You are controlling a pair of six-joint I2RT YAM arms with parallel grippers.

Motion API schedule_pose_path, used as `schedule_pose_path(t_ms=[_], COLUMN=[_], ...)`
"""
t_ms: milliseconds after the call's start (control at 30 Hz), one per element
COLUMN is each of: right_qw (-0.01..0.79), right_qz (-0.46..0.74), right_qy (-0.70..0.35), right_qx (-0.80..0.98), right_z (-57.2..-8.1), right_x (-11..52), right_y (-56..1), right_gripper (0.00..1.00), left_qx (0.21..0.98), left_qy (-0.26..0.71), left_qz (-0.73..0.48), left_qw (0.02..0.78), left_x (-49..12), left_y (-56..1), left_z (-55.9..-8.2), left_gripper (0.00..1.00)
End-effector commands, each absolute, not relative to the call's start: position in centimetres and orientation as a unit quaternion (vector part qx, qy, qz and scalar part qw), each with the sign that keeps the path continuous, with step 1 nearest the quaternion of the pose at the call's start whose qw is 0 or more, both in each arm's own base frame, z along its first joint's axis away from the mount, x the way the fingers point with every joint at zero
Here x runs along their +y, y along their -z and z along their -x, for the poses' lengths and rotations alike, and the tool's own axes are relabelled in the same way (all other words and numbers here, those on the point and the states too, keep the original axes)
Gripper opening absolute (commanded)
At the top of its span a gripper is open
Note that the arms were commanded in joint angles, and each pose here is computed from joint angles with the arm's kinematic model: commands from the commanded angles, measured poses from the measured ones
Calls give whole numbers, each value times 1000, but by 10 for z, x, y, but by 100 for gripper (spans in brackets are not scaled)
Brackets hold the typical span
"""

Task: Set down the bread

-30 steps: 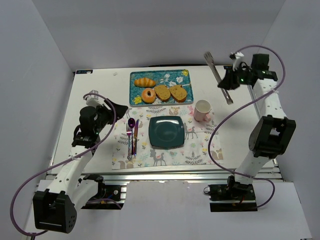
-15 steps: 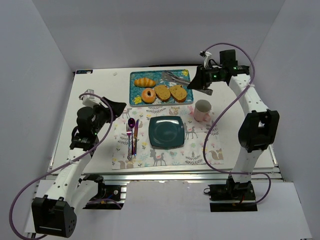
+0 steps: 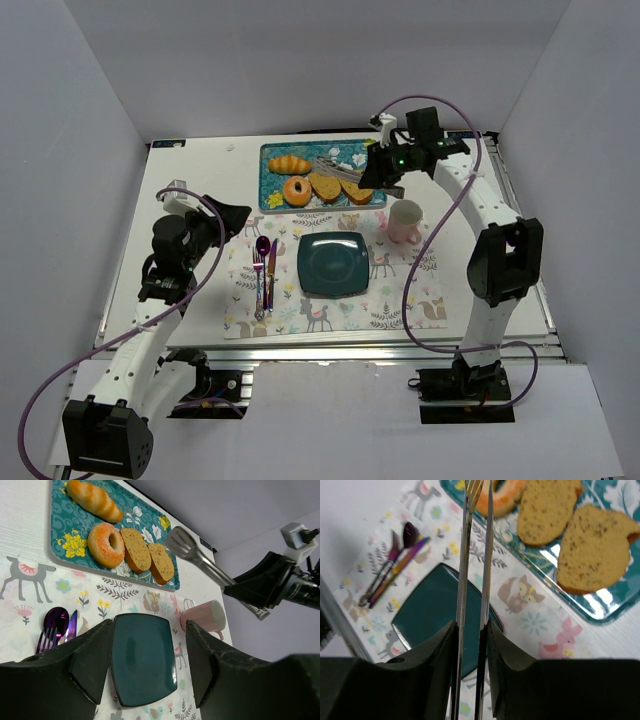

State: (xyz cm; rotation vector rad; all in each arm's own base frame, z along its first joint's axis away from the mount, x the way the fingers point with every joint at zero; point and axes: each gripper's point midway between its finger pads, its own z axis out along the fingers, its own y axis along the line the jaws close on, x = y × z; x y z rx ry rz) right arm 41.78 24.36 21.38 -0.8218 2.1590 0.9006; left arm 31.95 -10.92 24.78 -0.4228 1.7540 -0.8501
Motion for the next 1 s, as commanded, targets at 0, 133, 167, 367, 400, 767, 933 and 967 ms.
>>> schedule_pose_path(t_ms=[0,133,167,367,400,767,933,967], right_qw=[344,339,343,352,347,323,322,321], right_qz=[327,354,354,380,384,411,410,411], right_qy=[-253,-198,-181,-133,-129,-113,-109,-108], right_qx=[843,849,851,845,846,845,846,846], right_z=[-420,-418,-421,-428,-426,-421,-421,-421], right_x=[243,252,250,250,251,259,259,259], right_y=[-203,-185,-183,-179,-175,-152,-150,-148], right_gripper=[35,35,35,38,38,42,43,43], left_qx=[735,736,737,737,736,742,739,739], left_qy=[357,357,356,357,358,352,352,352], left_qz=[179,179,178,181,180,181,184,184], left_qw=[548,547,546,544,545,541,544,544], left_x=[-108,-108,-109,-108,-109,-107,-106,-106], left_y=[-250,-249,-248,-244,-244,-238,-238,-238], left_z=[-319,-319,-319,-318,-318,-316,-312,-312], left_gripper=[69,69,69,69,69,69,69,69])
